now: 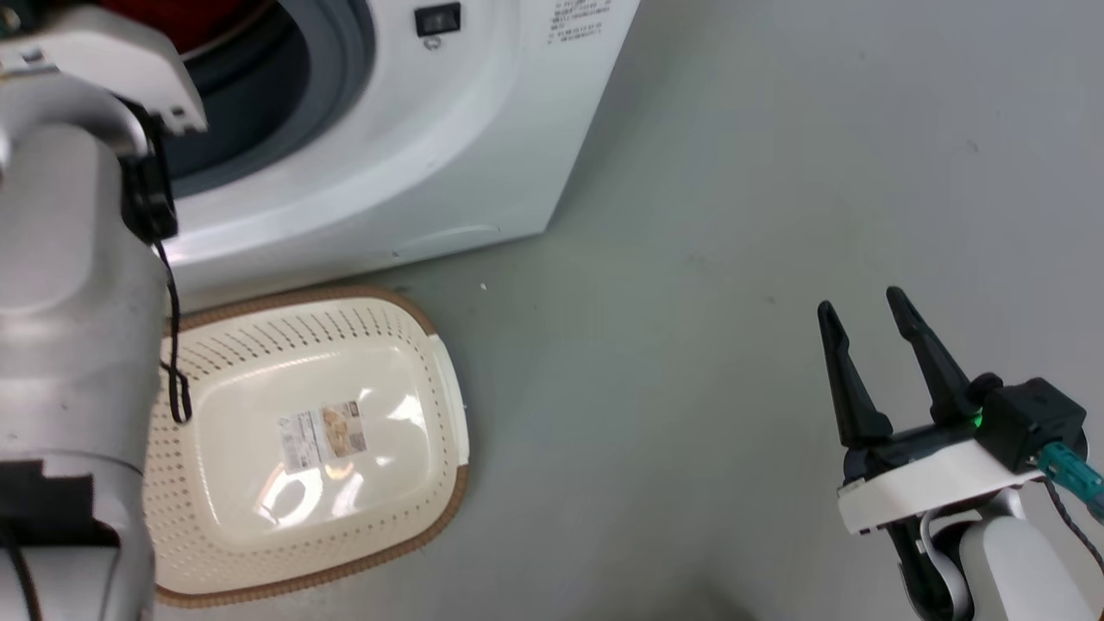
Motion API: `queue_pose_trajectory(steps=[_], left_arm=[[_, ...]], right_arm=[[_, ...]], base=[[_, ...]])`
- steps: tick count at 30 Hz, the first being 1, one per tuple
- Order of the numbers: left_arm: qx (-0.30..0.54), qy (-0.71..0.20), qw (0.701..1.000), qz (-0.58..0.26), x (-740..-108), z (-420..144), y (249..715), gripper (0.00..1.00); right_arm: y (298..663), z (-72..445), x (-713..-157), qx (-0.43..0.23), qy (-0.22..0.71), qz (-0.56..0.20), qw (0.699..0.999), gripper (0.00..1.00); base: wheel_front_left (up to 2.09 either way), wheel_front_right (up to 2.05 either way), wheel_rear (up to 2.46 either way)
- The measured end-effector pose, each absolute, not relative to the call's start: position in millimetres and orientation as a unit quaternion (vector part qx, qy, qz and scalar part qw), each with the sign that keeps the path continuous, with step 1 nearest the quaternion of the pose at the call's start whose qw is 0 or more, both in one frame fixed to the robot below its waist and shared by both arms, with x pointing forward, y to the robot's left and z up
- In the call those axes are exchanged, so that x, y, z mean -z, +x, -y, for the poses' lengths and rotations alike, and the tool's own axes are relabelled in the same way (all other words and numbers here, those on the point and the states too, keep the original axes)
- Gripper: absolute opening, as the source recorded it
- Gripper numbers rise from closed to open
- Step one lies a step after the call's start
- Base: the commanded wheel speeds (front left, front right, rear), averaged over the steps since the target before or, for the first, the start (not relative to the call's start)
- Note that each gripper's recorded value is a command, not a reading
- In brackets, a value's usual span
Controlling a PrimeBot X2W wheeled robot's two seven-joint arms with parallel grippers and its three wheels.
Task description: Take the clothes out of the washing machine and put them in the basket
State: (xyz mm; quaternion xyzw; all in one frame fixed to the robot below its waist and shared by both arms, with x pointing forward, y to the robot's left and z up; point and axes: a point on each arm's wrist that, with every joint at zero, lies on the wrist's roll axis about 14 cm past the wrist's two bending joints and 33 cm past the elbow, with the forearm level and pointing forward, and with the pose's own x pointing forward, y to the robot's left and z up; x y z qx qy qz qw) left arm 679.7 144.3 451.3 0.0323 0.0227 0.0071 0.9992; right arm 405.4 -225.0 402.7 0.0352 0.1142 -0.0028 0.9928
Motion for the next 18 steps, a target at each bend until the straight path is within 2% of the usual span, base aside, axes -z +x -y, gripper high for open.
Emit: queue_pose_trajectory(steps=[1, 6, 18], left_arm=[[-0.004, 0.022, 1.0, -0.022, -461.3, -145.7, 662.3, 0.0], [-0.002, 0.005, 1.0, 0.015, -497.4, -147.8, 635.4, 0.0], [-0.007, -0.013, 0.998, 0.068, -543.3, -165.1, 554.5, 0.0]], right_arm=[[400.9, 223.7, -415.2, 0.004, 0.033, -0.104, 0.994, 1.0], [394.0, 219.4, -432.9, 0.003, 0.031, -0.088, 0.996, 1.0], [375.1, 201.7, -468.9, -0.009, 0.031, -0.056, 0.998, 1.0]], base=[[0.0, 0.0, 0.0], [0.0, 0.0, 0.0], [0.0, 0.0, 0.0]])
